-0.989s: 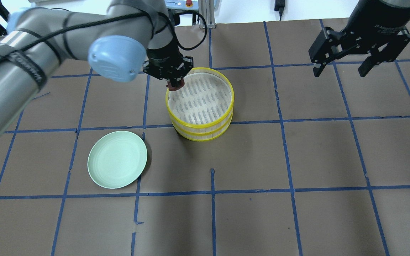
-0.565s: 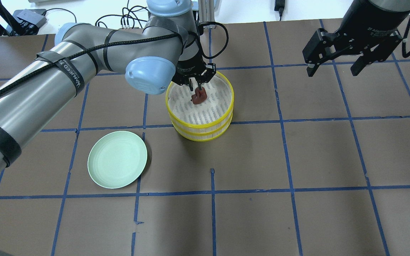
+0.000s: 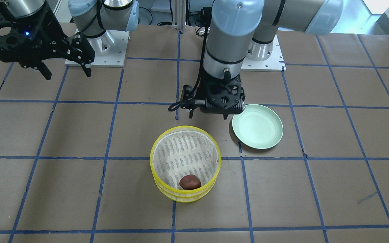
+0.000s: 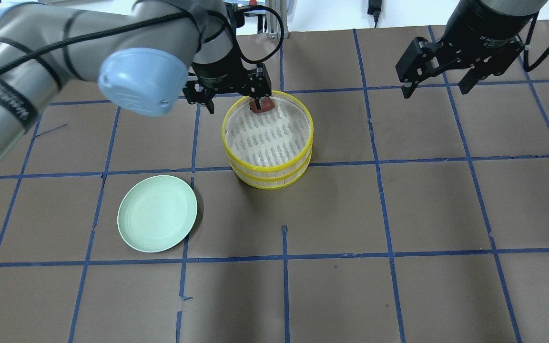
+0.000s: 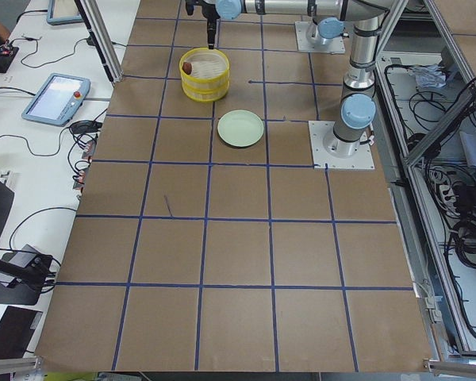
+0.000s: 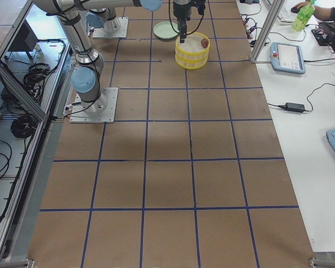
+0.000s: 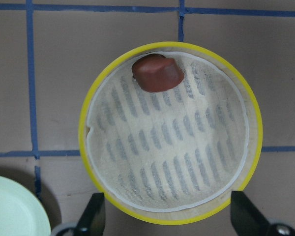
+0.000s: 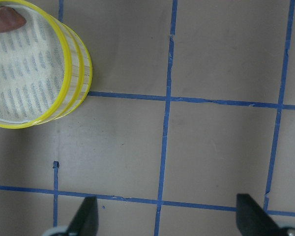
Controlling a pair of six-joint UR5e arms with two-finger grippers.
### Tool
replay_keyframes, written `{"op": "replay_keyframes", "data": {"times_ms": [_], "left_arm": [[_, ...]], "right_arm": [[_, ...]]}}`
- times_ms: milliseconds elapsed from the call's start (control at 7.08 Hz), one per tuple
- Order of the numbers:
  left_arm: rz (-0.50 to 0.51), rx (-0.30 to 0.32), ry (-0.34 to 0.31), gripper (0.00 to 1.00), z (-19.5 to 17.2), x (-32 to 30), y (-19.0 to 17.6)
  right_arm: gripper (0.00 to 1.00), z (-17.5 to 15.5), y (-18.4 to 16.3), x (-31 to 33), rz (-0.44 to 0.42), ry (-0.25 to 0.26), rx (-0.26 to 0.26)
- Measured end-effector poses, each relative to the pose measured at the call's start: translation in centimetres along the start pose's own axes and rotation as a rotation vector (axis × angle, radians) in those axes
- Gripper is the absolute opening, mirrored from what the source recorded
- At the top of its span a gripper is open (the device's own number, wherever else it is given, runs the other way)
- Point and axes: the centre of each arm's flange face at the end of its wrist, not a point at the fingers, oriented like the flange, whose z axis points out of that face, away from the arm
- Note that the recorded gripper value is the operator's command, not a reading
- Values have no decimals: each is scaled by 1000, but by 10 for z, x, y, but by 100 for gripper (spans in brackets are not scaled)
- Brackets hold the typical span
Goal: Stack buns with steamer
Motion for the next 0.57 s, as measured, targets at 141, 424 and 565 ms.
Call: {"op": "replay_keyframes", "data": {"times_ms": [141, 424, 565], "left_arm": [[-15, -24, -11, 97, -26, -30, 11], [25, -106, -32, 98, -40, -71, 42], [62, -111, -31, 100, -42, -81, 51]], "right_arm": [[100, 2, 0, -4, -9, 0, -2], [100, 2, 2, -5, -12, 2, -1], [100, 4, 1, -5, -8, 2, 0]]}}
